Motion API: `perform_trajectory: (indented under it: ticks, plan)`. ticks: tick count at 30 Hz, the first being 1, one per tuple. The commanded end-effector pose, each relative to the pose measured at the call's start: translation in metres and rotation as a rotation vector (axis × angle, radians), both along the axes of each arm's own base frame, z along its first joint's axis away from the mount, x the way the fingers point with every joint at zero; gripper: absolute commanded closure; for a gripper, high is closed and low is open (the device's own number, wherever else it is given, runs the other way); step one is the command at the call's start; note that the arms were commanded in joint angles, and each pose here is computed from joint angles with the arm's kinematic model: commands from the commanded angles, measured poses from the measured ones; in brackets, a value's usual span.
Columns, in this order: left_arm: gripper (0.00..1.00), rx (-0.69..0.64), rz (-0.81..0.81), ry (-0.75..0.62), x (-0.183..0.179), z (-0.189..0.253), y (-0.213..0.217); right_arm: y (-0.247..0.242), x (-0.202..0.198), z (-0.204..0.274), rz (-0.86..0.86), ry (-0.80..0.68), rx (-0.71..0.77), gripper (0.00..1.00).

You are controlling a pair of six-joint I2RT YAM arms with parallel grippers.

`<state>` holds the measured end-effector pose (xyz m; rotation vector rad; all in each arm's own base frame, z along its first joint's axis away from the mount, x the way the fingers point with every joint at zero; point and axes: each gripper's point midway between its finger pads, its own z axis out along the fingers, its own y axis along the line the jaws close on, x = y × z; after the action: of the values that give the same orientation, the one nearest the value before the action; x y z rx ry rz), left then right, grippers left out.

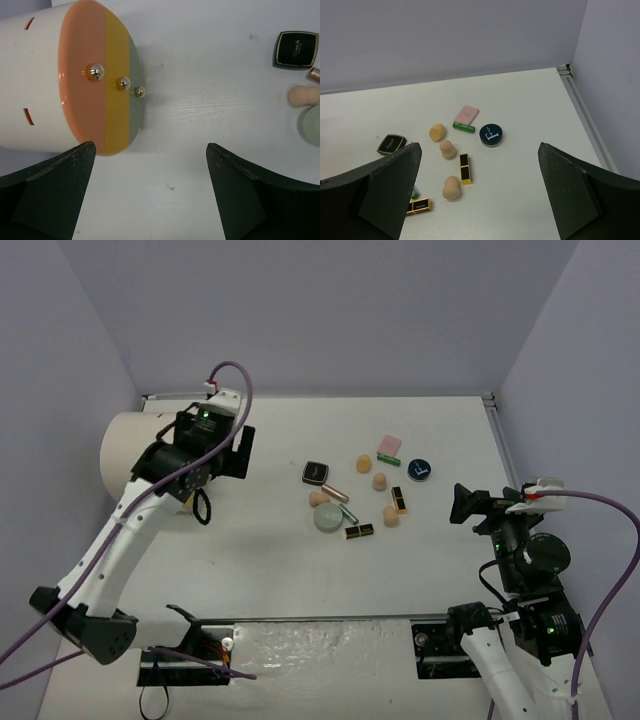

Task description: Organize the makeup

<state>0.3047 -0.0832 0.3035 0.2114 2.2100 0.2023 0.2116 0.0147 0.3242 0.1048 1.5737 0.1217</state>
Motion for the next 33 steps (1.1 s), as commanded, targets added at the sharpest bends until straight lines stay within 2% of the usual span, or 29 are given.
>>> perform_trajectory:
  ticks: [1,7,9,21,33]
  plan:
    - [0.12,0.299,0.143,-0.004,0.008,0.004,0.026,0.002,-0.002,0.016,0.012,-0.082,0.006,0.0]
    - [0.15,0.537,0.235,0.012,0.027,-0.01,0.041,0.003,-0.008,0.013,0.02,-0.1,0.009,0.0]
    - [0.21,0.606,0.255,0.014,0.032,-0.015,0.044,0.003,-0.009,0.012,0.024,-0.106,0.01,0.0]
    - [0.3,0.673,0.198,0.098,0.061,-0.088,0.006,0.001,-0.018,0.012,0.02,-0.149,0.018,0.0]
    - [0.38,0.777,0.214,0.17,0.087,-0.154,0.002,0.0,-0.021,0.012,0.019,-0.166,0.026,0.0]
